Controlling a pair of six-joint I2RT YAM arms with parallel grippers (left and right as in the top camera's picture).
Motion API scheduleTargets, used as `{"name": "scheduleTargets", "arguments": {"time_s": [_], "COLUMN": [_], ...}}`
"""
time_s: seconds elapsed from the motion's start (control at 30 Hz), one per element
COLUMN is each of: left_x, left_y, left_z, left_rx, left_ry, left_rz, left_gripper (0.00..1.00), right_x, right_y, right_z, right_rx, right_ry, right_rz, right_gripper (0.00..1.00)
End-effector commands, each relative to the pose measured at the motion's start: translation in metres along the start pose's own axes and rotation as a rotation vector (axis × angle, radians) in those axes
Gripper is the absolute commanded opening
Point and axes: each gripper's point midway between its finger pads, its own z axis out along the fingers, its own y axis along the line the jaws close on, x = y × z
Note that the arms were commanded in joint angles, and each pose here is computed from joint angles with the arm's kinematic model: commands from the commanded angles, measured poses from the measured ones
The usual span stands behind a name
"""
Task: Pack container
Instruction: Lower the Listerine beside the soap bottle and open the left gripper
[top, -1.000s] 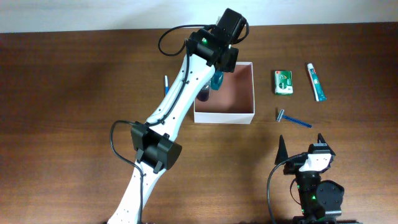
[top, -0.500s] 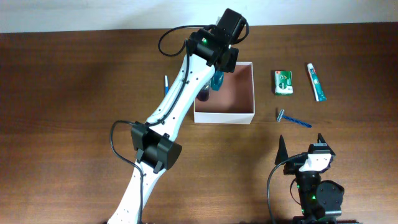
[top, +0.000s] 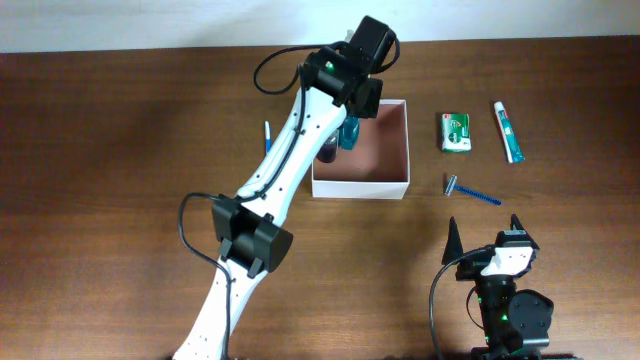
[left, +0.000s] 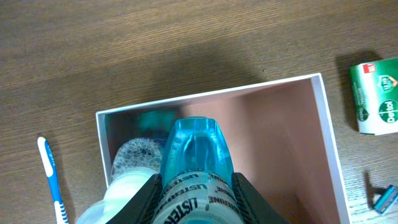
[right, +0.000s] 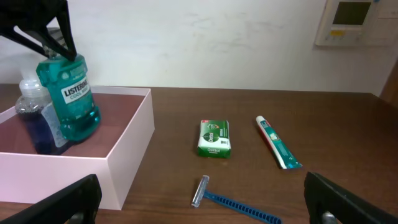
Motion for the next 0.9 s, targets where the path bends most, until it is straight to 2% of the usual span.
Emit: {"name": "scheduleTargets", "arguments": {"time_s": [0.0, 0.37, 0.43, 0.63, 0.73, 0.87], "left_x": [-0.0015, -0.0030, -0.0029, -0.0031, -0.0030, -0.0028], "left_y": [0.0036, 0.0029, 0.0029, 0.0028, 0.0028, 0.0029], "left_z": [0.0076, 0.0077, 0.0077, 0.0077, 0.0077, 0.0077], "left_rx": [-0.003, -0.001, -0.001, -0.001, -0.001, -0.001], "left_ry": [0.000, -0.007, -0.006, -0.007, -0.007, -0.006], "left_rz": [-0.021, -0.022, -0.022, -0.021, -0.021, -0.021], "left_gripper": [0.16, 0.17, 0.28, 0.30, 0.40, 0.41], "right_x": [0.0017, 0.0017, 0.0017, 0.0017, 0.0017, 0.0017], "right_y": [-0.0011, -0.0012, -0.0012, -0.0011, -0.0011, -0.0011], "right_z": [-0.0003, -0.0003, -0.0003, -0.0003, -0.0003, -0.0003], "right_rx": [0.004, 0.005, 0.005, 0.004, 0.004, 0.004], "right_ry": [0.001, 0.001, 0.001, 0.001, 0.001, 0.001], "right_rz": [0.001, 0.001, 0.001, 0.001, 0.001, 0.001], "right_gripper": [0.99, 0.99, 0.98, 0.99, 0.99, 0.98]}}
